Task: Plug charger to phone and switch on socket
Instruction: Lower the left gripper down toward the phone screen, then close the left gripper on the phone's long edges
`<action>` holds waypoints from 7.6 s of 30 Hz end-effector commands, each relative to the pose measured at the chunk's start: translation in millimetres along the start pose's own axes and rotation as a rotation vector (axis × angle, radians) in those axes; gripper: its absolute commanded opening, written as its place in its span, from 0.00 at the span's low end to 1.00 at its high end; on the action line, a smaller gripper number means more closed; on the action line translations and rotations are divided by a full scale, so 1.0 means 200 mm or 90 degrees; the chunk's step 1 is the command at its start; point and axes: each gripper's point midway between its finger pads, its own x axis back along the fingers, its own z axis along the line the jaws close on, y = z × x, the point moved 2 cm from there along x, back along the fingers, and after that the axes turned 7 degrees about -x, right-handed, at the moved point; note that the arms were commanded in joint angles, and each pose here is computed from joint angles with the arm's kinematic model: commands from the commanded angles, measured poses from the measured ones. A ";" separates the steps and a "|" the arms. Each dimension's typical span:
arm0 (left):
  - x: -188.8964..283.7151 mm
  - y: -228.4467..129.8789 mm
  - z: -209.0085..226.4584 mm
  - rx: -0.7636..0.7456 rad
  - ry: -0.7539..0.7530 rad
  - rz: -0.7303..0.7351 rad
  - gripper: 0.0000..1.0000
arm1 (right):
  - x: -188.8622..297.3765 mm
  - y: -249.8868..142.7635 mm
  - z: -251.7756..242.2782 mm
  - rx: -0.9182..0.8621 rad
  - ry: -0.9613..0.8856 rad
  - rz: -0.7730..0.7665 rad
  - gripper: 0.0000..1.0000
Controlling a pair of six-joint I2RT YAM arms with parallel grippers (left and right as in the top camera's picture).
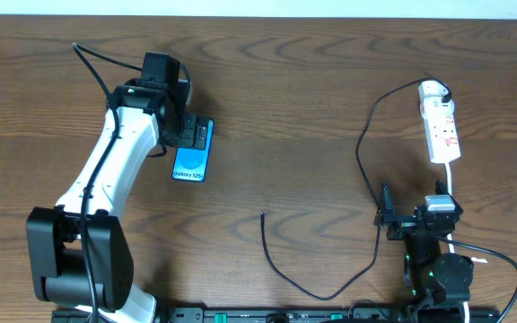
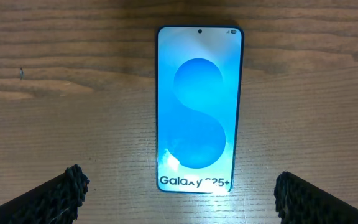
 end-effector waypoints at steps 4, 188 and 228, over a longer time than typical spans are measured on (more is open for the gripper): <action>-0.11 0.00 -0.01 0.008 -0.010 0.038 0.98 | 0.00 0.00 -0.01 0.007 -0.010 -0.002 0.99; -0.43 -0.06 -0.08 0.003 -0.003 0.065 0.98 | 0.00 0.00 -0.01 0.007 -0.010 -0.002 0.99; -0.53 -0.09 -0.08 0.003 0.000 0.077 0.98 | 0.00 0.00 -0.01 0.007 -0.010 -0.002 0.99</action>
